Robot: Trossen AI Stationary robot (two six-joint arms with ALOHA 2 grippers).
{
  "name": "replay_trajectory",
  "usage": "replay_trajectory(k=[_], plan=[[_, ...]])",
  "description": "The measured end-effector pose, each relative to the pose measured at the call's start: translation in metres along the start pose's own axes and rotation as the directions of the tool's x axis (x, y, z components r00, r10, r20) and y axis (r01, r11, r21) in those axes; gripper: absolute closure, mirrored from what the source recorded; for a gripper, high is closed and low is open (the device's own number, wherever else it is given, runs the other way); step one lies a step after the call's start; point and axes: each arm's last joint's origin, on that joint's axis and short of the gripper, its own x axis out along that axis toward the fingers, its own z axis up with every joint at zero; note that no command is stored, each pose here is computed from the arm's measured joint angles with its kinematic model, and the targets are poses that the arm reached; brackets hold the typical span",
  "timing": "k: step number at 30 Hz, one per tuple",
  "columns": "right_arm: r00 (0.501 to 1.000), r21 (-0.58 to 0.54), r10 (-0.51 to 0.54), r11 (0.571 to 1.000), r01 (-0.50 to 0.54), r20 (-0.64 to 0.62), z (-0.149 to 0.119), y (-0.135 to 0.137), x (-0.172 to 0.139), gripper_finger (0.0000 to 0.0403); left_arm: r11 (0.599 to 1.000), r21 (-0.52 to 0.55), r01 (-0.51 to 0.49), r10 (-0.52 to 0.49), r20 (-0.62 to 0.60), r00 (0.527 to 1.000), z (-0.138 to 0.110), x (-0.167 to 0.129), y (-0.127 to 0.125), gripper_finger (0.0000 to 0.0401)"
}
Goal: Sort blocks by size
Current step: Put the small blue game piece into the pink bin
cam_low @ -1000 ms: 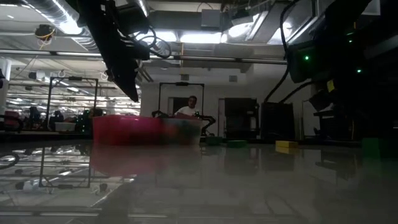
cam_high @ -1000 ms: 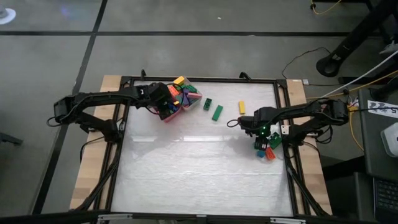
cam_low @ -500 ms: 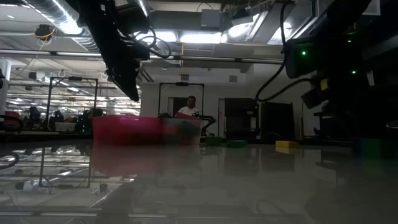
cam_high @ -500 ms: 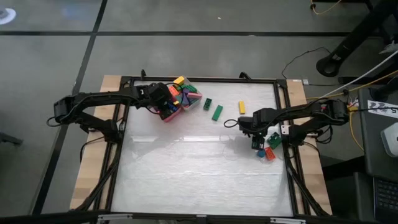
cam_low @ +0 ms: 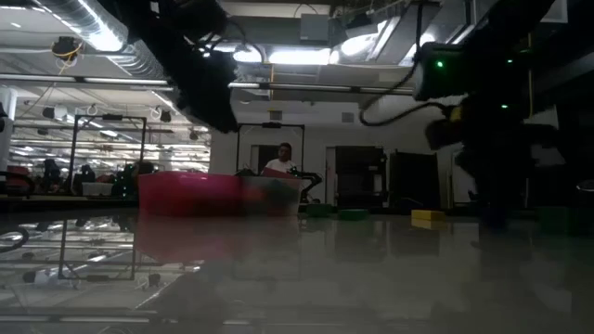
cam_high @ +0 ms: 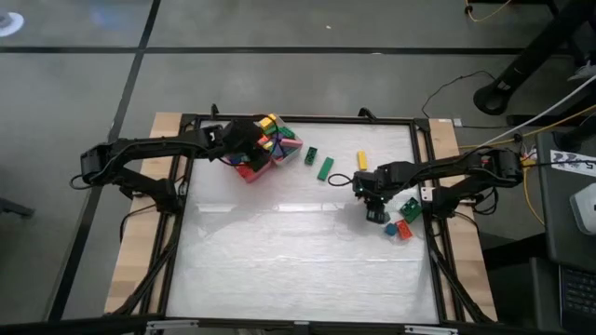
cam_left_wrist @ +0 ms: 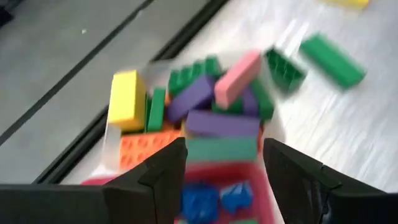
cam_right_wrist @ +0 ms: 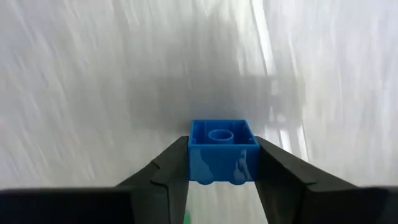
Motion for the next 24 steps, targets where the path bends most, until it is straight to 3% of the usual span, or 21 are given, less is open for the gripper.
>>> replay_trajectory(k=[6, 11, 17, 24], plan=[[0.980, -0.020, 0.032, 0.999, -0.028, 0.198, 0.019, 0.003, 0.000, 0.0254, 0.983, -0.098, 0.158, -0.146, 0.115, 0.983, 0.011, -0.004, -0.013, 0.0201], [0.898, -0.098, 0.072, 0.995, -0.032, 0.433, 0.042, 0.007, -0.008, 0.0257, 0.945, -0.065, 0.319, -0.308, 0.141, 0.941, 0.013, -0.009, -0.030, 0.0201], [0.688, -0.214, 0.125, 0.976, 0.045, 0.715, 0.069, 0.012, -0.029, 0.0250, 0.894, -0.106, 0.436, -0.420, 0.147, 0.896, 0.012, -0.017, -0.048, 0.0201], [0.415, -0.303, 0.169, 0.911, 0.281, 0.894, 0.087, 0.016, -0.055, 0.0252, 0.805, -0.275, 0.526, -0.478, 0.225, 0.849, 0.018, -0.025, -0.062, 0.0201]])
